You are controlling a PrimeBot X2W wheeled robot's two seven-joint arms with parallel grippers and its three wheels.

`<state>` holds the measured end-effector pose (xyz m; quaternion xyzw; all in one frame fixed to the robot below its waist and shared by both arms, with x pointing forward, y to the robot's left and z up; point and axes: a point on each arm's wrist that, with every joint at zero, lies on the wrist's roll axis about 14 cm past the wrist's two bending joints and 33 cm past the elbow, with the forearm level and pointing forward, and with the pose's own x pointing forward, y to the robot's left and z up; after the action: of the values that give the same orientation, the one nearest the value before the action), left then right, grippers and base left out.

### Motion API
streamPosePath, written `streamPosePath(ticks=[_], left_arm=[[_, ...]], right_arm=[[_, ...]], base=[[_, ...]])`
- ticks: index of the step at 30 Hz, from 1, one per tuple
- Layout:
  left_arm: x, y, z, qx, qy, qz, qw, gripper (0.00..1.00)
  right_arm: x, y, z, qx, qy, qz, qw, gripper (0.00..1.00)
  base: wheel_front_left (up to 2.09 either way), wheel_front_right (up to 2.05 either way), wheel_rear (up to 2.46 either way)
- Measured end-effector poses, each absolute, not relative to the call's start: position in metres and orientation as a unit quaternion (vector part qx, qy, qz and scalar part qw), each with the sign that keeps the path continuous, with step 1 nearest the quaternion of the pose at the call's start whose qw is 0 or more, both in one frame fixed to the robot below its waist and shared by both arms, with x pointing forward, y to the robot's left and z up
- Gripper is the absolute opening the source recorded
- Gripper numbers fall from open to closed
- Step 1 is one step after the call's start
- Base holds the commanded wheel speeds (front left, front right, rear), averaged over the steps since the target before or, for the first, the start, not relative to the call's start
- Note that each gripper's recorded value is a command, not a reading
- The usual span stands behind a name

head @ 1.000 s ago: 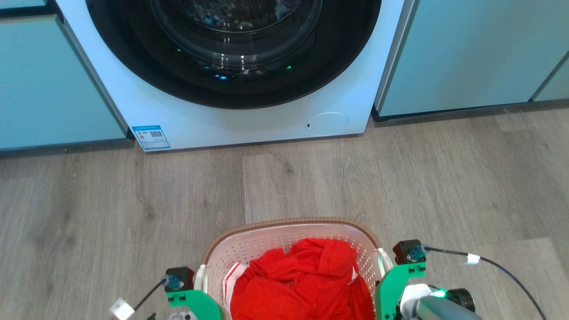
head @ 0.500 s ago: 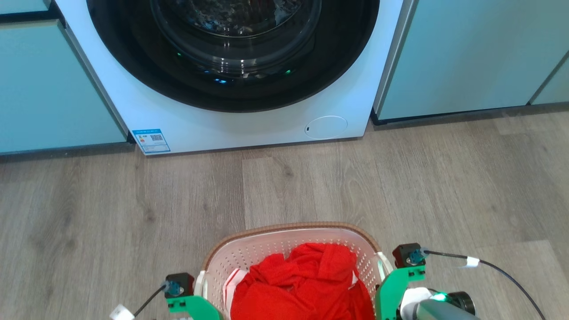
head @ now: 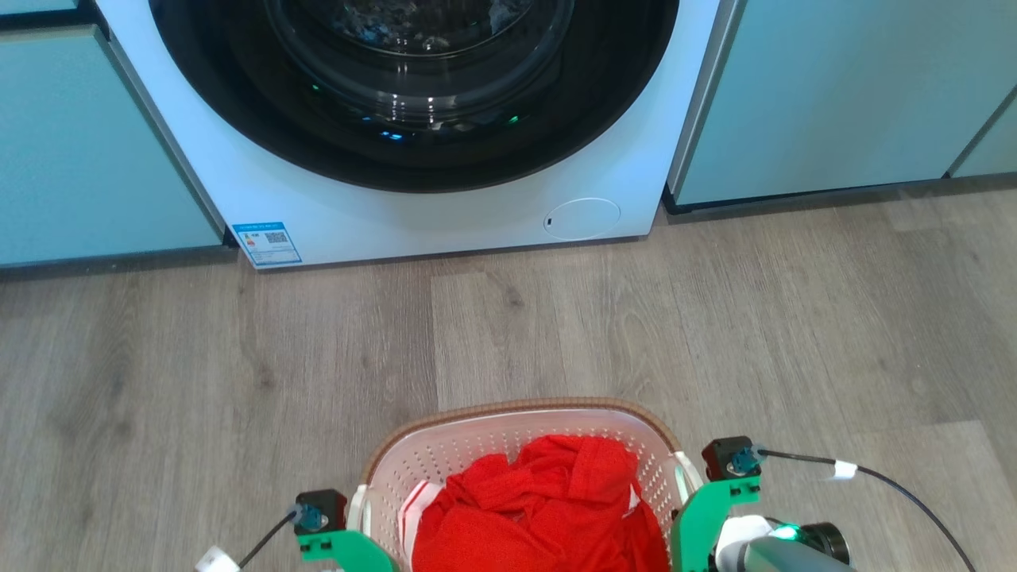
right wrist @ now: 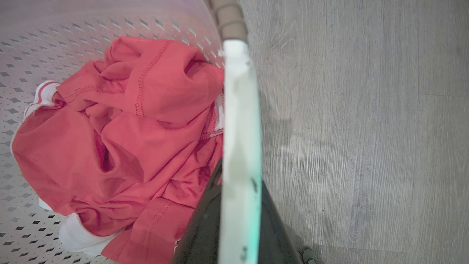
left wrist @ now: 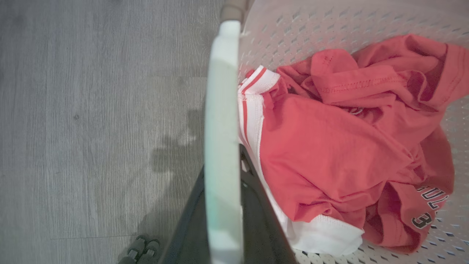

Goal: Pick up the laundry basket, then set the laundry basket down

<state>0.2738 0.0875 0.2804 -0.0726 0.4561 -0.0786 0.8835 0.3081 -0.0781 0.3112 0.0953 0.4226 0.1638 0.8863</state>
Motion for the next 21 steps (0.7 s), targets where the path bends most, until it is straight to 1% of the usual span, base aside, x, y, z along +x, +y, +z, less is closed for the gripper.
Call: streamPosePath(ticks=[9,16,21], left_arm=[[0.278,0.087,0.276,-0.08,0.461,-0.074,0.881,0.0],[0.307,0.085,0.277,-0.082,0.446,-0.073,0.888,0.0],[0.34,0.084,0.276,-0.081,0.435,-0.074,0.894,0.0]], right_arm=[[0.313,-0.078,0.307,0.095,0.426,0.164,0.885,0.0],[0.343,-0.08,0.31,0.092,0.411,0.163,0.892,0.0],[0.376,-0.08,0.309,0.088,0.399,0.164,0.898,0.0]], base=[[0.0,0.0,0.0],[0.0,0.0,0.0],[0.0,0.0,0.0]])
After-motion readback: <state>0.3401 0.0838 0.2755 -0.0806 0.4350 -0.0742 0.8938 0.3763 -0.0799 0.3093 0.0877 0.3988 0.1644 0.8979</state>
